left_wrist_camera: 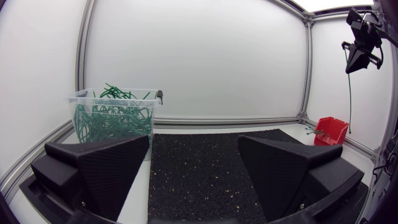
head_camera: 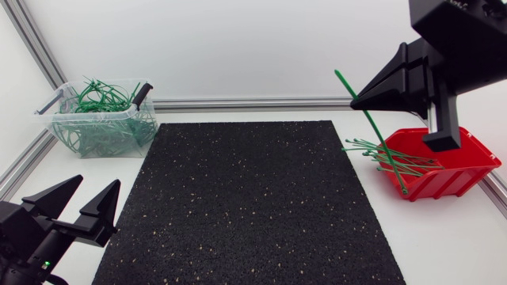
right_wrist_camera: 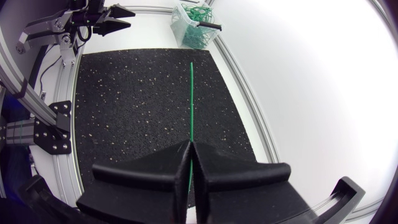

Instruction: Take a green cable tie from the red box, thread the tail through the head to close it, then place it in the transparent bin on the left.

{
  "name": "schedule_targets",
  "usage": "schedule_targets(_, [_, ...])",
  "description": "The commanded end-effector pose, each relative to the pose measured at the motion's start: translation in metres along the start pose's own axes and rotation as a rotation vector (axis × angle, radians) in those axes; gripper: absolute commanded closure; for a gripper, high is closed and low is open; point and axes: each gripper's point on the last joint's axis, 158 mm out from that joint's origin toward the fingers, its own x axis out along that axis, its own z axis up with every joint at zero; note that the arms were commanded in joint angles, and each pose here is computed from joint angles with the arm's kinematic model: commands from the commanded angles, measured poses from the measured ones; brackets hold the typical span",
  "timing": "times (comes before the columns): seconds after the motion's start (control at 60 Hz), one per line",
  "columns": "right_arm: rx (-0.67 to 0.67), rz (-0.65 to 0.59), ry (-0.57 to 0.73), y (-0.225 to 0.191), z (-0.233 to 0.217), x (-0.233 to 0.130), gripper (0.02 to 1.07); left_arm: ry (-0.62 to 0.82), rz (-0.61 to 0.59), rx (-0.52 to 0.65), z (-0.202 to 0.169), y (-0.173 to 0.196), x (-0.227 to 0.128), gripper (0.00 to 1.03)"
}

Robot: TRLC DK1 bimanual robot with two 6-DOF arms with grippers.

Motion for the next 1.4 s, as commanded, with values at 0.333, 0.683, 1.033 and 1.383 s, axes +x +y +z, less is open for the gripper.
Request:
schedule_targets(0.333, [0.162,0.127,-0.045,0.059,0.033,0.032,1.01,0.068,0.007,-0.025,-0.027,0.002,0.002,0.03])
schedule_targets(0.683, [0.485,0.317,0.077,0.087,0.045,0.055,1.01,0.070,0.006,-0.025,-0.027,0.002,0.002,0.03])
schedule_targets(1.033, [0.776,0.473,0.035,0.084,0.064,0.059,1.01,0.072,0.014,-0.025,-0.028,0.003,0.002,0.03])
schedule_targets(1.383, [0.973,0.574,-0.044,0.065,0.074,0.066,1.01,0.078,0.019,-0.025,-0.029,0.004,0.002,0.03])
